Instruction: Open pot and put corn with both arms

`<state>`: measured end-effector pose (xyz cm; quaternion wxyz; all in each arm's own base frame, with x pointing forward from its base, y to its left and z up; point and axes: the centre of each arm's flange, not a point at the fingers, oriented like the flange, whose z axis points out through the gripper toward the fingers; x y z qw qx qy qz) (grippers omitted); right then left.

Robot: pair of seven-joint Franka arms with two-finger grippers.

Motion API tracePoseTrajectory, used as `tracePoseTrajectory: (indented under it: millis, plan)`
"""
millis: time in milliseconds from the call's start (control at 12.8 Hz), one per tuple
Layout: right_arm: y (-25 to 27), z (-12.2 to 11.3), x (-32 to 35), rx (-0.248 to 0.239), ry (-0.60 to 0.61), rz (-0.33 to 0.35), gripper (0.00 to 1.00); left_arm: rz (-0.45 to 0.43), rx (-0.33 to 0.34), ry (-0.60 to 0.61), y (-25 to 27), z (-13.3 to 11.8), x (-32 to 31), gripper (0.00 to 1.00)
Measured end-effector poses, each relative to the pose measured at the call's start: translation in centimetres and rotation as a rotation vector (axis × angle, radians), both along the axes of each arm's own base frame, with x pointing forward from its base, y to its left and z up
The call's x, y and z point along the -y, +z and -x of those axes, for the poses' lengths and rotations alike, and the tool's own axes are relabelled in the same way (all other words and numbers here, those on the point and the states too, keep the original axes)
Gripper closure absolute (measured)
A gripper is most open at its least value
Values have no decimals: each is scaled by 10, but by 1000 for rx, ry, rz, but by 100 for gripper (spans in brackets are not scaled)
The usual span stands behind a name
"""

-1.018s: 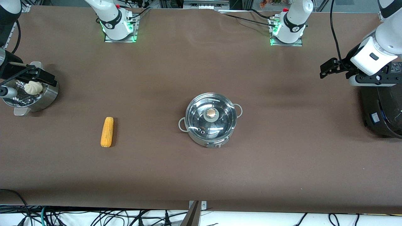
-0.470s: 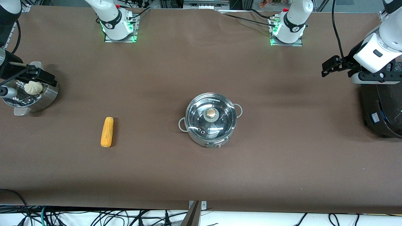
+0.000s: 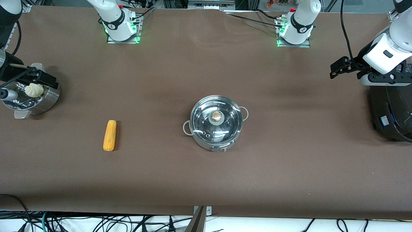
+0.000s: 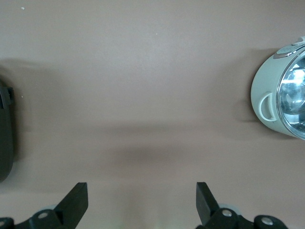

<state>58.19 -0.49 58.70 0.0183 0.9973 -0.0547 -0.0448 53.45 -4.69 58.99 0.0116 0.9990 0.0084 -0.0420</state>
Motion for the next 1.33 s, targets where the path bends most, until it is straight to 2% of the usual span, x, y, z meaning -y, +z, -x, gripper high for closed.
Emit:
tracePoseTrajectory:
  millis: [1331]
  plan:
    - [-1, -1, 0, -2, -1, 0, 0, 3, 4, 4, 4, 0, -3, 0]
